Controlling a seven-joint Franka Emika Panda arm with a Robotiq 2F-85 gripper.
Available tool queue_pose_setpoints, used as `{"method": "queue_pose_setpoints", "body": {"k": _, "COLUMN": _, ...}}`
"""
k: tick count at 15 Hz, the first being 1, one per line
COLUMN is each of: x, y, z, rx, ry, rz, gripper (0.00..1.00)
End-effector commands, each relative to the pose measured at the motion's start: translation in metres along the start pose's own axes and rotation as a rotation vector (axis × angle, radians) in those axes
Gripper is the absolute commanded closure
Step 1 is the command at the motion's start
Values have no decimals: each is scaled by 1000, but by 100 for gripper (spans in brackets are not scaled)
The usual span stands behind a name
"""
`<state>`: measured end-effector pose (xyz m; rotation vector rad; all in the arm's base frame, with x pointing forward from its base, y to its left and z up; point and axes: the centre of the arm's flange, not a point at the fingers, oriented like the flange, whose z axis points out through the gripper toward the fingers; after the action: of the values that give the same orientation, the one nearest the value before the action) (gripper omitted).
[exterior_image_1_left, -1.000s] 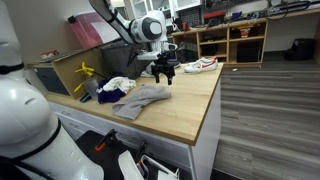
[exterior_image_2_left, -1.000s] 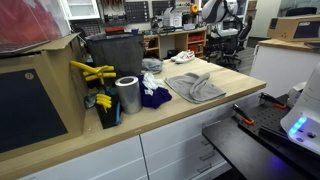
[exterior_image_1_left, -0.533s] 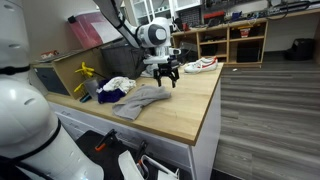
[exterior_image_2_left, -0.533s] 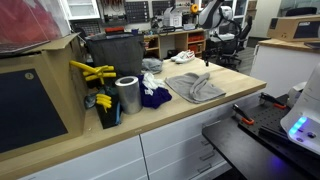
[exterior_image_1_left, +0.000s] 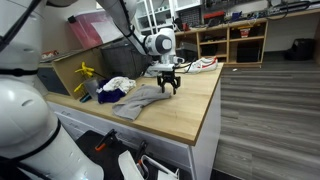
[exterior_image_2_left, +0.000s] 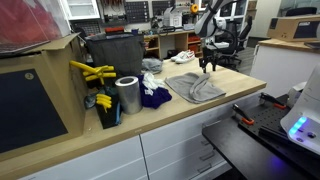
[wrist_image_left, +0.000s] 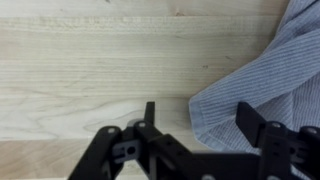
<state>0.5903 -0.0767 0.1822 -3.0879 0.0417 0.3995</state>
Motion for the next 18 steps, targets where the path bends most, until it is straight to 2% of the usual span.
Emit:
{"method": "queue_pose_setpoints", "body": {"k": 1, "x": 14, "y": 2, "z": -1, "rx": 72, "ry": -35, "rz": 32, "gripper": 49}}
{"method": "queue_pose_setpoints", "body": {"k": 7, "x": 16, "y": 2, "z": 1, "rx": 144, "ry": -63, "rz": 79, "gripper": 95}}
{"method": "queue_pose_setpoints", "body": {"k": 8, "x": 15, "y": 0, "z": -3, "rx": 154, "ry": -70, "rz": 79, "gripper": 99}}
{"method": "queue_pose_setpoints", "body": {"k": 11, "x": 13, "y": -14, "z": -17, "rx": 173, "ry": -85, "rz": 69, "gripper": 100}}
{"method": "queue_pose_setpoints", "body": {"k": 18, "x": 19, "y": -71, "z": -38, "rx": 194, "ry": -85, "rz": 4, "gripper": 99}}
